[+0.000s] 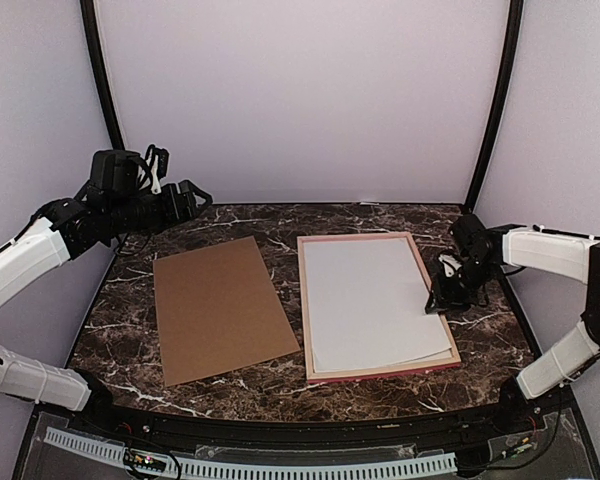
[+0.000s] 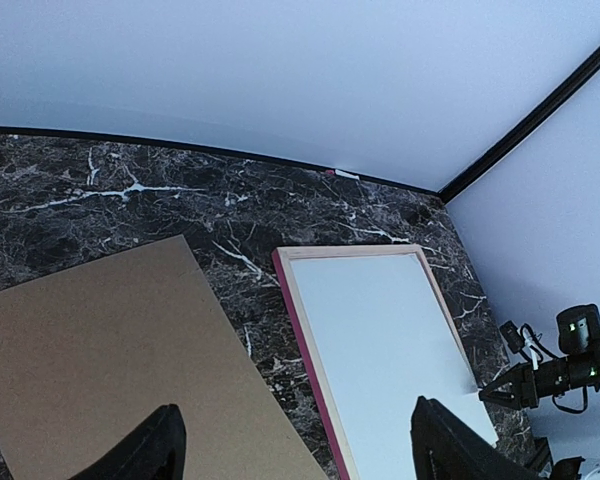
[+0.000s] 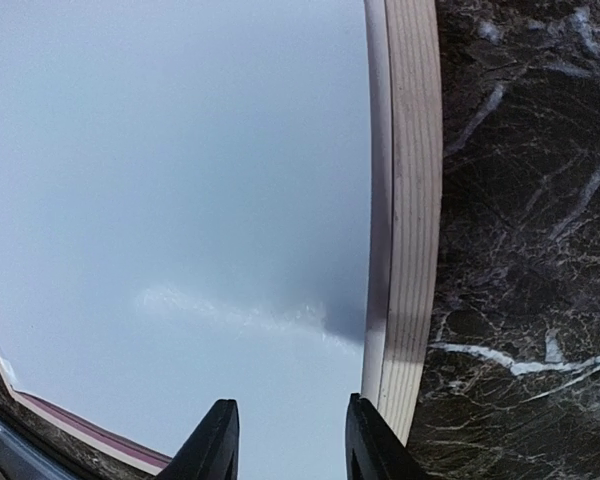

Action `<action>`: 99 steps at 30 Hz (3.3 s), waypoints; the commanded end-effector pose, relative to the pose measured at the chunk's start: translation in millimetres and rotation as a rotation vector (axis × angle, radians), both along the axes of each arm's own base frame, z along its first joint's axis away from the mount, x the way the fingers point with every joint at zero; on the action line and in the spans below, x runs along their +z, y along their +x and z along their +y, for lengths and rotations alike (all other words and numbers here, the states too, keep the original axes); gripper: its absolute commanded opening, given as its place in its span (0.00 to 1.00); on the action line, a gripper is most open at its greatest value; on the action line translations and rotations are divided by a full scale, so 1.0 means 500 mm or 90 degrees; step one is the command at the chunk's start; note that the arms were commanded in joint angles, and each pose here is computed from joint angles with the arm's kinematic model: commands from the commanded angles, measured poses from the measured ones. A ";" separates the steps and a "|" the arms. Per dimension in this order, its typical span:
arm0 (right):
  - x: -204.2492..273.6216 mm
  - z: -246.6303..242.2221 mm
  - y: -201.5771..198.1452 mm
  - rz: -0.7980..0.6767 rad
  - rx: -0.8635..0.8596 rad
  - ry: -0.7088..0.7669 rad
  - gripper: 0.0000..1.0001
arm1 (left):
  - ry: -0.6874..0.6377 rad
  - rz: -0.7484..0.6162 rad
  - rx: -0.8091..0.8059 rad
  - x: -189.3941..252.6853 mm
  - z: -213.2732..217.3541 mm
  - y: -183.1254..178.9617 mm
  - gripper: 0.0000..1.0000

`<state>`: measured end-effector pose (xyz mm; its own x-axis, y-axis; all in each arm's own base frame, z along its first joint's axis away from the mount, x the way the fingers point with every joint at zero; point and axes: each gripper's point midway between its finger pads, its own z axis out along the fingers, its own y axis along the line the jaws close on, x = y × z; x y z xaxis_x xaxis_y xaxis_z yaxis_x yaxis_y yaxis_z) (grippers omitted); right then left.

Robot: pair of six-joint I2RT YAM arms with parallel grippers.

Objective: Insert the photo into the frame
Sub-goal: Place the photo on the mat board, then turn over the backboard.

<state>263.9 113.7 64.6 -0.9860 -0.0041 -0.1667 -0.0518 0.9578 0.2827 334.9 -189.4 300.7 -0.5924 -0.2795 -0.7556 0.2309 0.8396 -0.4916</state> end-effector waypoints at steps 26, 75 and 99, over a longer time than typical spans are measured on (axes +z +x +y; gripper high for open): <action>0.142 0.395 0.105 -0.231 0.157 0.049 0.52 | 0.081 0.221 0.033 -0.246 0.190 0.002 0.99; -0.079 0.758 0.059 -0.111 0.275 0.114 0.70 | -0.160 0.468 0.015 -0.511 0.220 -0.076 0.90; -0.089 0.752 0.008 -0.074 0.296 0.197 0.67 | -0.261 0.202 -0.147 -0.231 0.154 -0.065 0.71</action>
<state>310.0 470.8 35.6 -0.8671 -0.2861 -0.4078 -0.4506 0.7995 0.3972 319.2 -80.4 143.6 -0.8240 -0.4183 -0.3822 0.0267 0.6452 -0.7635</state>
